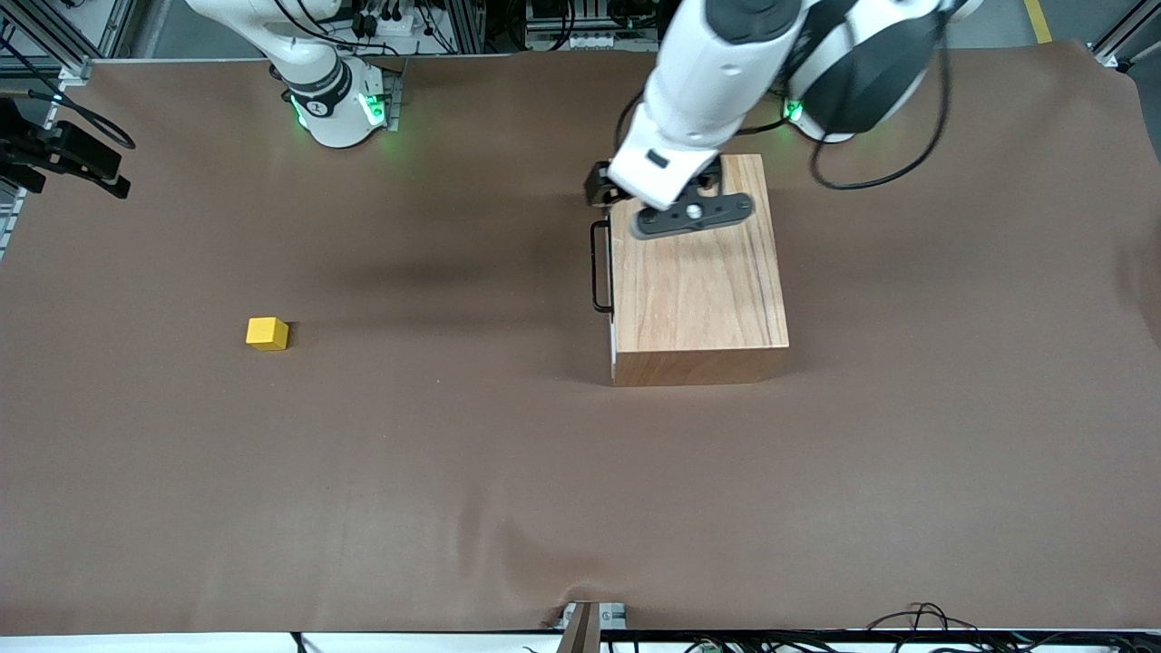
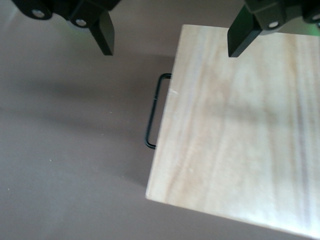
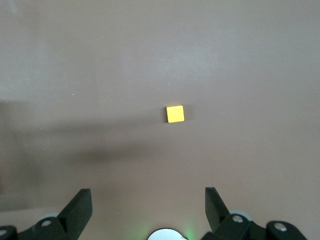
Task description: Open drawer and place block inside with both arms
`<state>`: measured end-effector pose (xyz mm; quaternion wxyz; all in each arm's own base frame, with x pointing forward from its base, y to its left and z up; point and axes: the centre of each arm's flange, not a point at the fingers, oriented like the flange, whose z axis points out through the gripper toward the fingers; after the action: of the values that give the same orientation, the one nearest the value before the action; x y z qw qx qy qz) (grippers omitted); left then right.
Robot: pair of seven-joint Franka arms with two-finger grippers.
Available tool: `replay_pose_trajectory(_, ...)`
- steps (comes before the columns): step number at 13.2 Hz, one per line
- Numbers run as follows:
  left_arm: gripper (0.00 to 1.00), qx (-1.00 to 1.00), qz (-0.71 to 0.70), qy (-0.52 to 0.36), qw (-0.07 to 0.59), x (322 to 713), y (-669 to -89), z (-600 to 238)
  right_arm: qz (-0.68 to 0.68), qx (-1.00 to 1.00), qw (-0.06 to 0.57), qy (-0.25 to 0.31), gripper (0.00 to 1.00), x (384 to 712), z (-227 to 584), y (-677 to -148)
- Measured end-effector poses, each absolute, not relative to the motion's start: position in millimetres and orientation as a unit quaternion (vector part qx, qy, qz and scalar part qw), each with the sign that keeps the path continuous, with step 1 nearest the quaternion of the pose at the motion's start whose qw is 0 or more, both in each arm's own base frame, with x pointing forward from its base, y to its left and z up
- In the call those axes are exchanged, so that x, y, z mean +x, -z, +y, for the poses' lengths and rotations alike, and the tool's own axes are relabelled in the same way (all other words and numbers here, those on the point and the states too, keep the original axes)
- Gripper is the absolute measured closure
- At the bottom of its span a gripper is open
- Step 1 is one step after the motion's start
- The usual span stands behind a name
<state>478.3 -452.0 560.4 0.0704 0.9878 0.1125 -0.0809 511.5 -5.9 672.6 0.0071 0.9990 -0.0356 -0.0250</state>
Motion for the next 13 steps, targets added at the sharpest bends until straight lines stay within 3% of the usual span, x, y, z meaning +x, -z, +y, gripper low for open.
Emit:
replay_pose_trajectory(9,0.00,0.992,0.128,0.009,-0.011,429.7,-448.2,-594.1,-0.037,0.999,0.007,0.028,0.00,513.3,-7.2,-669.8)
replay_pose_trajectory(13,0.00,0.992,0.121,0.006,-0.034,426.4,-403.5,-609.5,-0.037,0.999,0.007,0.028,0.00,513.3,-7.2,-669.7)
